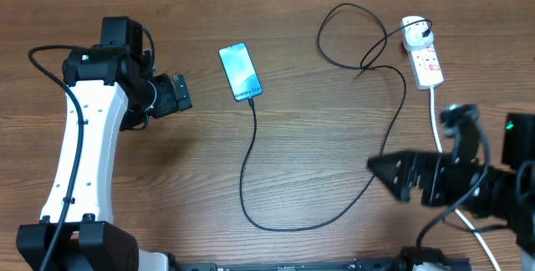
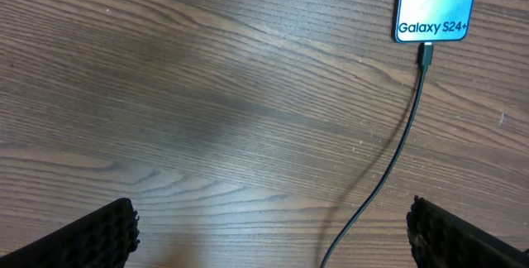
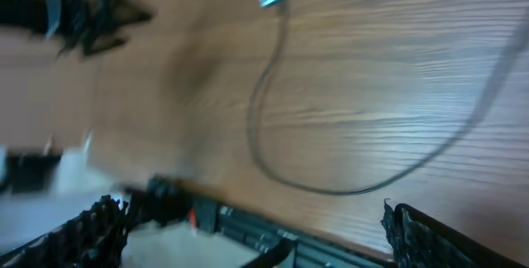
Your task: Plug charger to phone and switch on socket
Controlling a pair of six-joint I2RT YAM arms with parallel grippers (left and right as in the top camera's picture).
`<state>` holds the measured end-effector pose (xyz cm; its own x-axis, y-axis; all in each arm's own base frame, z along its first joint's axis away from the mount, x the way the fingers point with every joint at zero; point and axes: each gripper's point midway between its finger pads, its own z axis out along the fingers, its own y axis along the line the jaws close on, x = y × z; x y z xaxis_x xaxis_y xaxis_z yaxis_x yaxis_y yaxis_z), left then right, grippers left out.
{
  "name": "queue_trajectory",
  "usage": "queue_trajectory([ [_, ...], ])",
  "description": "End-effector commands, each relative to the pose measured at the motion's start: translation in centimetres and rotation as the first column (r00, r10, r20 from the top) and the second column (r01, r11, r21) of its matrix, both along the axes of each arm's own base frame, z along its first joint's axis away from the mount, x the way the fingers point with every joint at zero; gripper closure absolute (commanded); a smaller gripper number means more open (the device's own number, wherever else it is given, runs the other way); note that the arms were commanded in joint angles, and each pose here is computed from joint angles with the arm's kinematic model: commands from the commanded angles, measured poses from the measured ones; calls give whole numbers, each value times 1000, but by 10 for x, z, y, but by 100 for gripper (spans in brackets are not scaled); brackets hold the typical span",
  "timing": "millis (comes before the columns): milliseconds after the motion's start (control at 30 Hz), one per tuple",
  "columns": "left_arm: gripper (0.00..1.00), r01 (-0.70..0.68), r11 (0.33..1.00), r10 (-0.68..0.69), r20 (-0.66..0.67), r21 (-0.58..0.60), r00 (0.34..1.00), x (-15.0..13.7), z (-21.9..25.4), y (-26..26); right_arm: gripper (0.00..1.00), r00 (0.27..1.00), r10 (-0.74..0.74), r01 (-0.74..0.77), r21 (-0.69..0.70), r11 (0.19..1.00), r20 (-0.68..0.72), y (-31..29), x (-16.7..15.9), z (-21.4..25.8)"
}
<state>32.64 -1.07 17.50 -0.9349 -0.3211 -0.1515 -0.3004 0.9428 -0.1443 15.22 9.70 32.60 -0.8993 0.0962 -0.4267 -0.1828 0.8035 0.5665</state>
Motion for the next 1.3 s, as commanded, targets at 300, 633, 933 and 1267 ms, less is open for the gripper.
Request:
queue_trajectory([
  [300, 0, -16, 1000, 16, -9, 5, 1000, -2, -2, 3, 0, 985, 167, -169, 56, 984, 41, 25, -18, 5],
  [633, 1, -16, 1000, 16, -9, 5, 1000, -2, -2, 3, 0, 987, 152, -152, 14, 988, 45, 19, -15, 1],
  [933, 0, -16, 1000, 16, -9, 5, 1000, -2, -2, 3, 0, 971, 178, -171, -55, 984, 159, 15, 2, 6],
  [1267, 1, -16, 1000, 16, -9, 5, 1000, -2, -2, 3, 0, 891, 264, -222, -151, 963, 371, 15, -2, 21],
])
